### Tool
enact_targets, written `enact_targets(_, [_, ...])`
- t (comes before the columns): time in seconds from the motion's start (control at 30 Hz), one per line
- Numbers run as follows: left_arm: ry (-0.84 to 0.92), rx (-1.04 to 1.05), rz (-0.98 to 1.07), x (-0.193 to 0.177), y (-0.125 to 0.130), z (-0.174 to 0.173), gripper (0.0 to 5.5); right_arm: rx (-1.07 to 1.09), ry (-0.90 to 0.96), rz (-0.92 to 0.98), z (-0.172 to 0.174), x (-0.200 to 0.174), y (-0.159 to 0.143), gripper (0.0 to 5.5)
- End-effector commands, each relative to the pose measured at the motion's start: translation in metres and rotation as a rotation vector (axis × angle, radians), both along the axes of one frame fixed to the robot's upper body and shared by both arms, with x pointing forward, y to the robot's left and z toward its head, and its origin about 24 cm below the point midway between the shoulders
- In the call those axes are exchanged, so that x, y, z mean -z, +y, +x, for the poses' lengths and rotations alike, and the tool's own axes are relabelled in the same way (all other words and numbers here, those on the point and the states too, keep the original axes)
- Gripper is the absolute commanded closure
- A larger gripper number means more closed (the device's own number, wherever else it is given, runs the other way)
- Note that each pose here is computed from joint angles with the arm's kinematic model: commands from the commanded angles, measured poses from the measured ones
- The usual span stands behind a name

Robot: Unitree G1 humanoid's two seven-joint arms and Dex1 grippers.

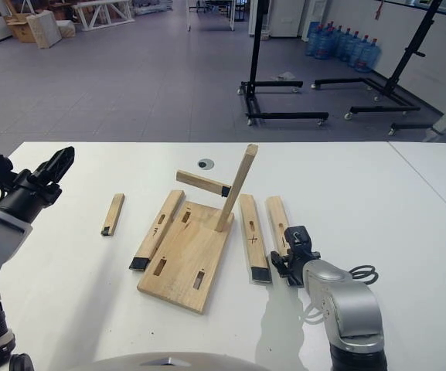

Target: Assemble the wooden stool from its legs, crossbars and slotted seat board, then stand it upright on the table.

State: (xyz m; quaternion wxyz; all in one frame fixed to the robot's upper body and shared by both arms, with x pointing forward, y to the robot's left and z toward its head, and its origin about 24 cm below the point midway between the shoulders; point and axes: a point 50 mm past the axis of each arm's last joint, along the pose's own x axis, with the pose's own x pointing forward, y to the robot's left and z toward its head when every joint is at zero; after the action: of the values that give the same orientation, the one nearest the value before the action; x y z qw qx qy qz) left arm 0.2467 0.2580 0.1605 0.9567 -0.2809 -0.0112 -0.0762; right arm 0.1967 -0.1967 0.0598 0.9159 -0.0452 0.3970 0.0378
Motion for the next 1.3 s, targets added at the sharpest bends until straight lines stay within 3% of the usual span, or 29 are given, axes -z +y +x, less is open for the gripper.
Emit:
enact_targets(0.03, [0.003, 0.001, 0.007, 0.002, -0.002, 0.001, 2.16, 0.045, 0.061, -0.024, -0.005, 0.011, -0.007, 2.96])
enact_targets(0.13, [0.008, 0.004, 0.004, 0.004, -0.004, 0.001, 2.16, 0.064, 0.068, -0.024, -0.005, 0.013, -0.009, 3.49])
enact_targets(0.27, [0.011, 0.007, 0.003, 0.005, -0.003, 0.001, 2.16, 0.077, 0.054, -0.001, -0.003, 0.012, -0.013, 3.49])
enact_targets(0.37, [0.005, 0.043, -0.002, 0.003, -0.003, 0.002, 2.16, 0.099, -0.055, 0.044, 0.016, -0.004, -0.027, 3.49])
enact_targets(0.53, [-0.177, 0.458, -0.069, -0.033, -0.031, -0.010, 2.16, -0.010, -0.671, 0.191, 0.087, -0.134, -0.074, 3.49])
enact_targets(0.6, [-0.295, 0.633, -0.135, -0.056, -0.049, -0.014, 2.16, -0.236, -0.877, 0.365, 0.094, -0.196, -0.067, 3.49])
enact_targets(0.7, [-0.403, 0.827, -0.205, -0.079, -0.072, -0.016, 2.16, -0.561, -0.955, 0.589, 0.090, -0.241, -0.042, 3.49])
enact_targets(0.8, [-0.473, 0.965, -0.257, -0.098, -0.095, -0.015, 2.16, -0.872, -0.833, 0.804, 0.081, -0.238, 0.009, 3.49])
enact_targets(0.9, [-0.470, 0.984, -0.290, -0.104, -0.102, -0.009, 1.96, -0.997, -0.708, 0.880, 0.069, -0.212, 0.041, 3.49])
enact_targets(1.3, [-0.378, 0.918, -0.339, -0.099, -0.105, 0.007, 0.36, -1.072, -0.601, 0.983, 0.051, -0.196, 0.068, 3.49])
